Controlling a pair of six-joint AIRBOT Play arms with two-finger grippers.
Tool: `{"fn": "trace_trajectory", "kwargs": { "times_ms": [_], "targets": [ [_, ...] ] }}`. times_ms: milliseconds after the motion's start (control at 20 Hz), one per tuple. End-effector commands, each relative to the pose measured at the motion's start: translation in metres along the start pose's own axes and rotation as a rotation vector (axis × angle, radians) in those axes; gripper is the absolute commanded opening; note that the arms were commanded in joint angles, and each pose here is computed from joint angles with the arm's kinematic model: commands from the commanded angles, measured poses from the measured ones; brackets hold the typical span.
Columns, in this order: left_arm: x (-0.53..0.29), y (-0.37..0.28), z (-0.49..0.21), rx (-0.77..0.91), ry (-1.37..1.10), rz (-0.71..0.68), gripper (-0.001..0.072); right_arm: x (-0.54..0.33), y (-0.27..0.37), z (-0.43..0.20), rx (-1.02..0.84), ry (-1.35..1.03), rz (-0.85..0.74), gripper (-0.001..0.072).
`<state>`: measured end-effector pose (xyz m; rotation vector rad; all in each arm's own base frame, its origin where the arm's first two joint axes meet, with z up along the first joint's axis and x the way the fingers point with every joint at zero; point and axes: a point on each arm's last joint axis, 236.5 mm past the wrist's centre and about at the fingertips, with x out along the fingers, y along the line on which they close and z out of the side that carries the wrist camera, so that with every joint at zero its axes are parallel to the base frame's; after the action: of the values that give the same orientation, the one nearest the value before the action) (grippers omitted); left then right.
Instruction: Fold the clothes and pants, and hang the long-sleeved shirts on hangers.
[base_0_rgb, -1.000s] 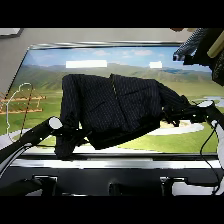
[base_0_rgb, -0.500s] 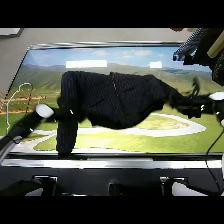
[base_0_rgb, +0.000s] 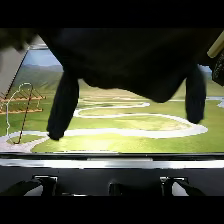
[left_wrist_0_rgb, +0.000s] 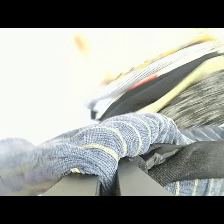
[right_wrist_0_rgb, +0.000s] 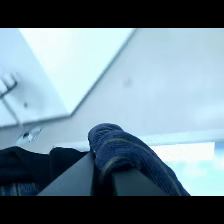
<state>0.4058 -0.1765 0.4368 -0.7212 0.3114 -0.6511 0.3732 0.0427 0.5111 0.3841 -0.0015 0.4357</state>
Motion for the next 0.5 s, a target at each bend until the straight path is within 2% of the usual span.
{"fn": "trace_trajectory", "kwargs": {
  "times_ms": [0,250,450],
  "targets": [
    [-0.069,-0.090,0.034,0.175,-0.121,-0.098,0.0004,-0.091,0.093,0.060,-0.207,-0.206,-0.029,0.0013],
    [-0.157,-0.162,0.032,0.296,-0.252,-0.162,0.0004,-0.188,0.132,0.079,-0.297,-0.371,-0.216,0.0014],
    [-0.178,-0.160,0.027,0.239,-0.262,-0.108,0.0004,-0.194,0.125,0.070,-0.289,-0.336,-0.262,0.0015]
  ]
}}
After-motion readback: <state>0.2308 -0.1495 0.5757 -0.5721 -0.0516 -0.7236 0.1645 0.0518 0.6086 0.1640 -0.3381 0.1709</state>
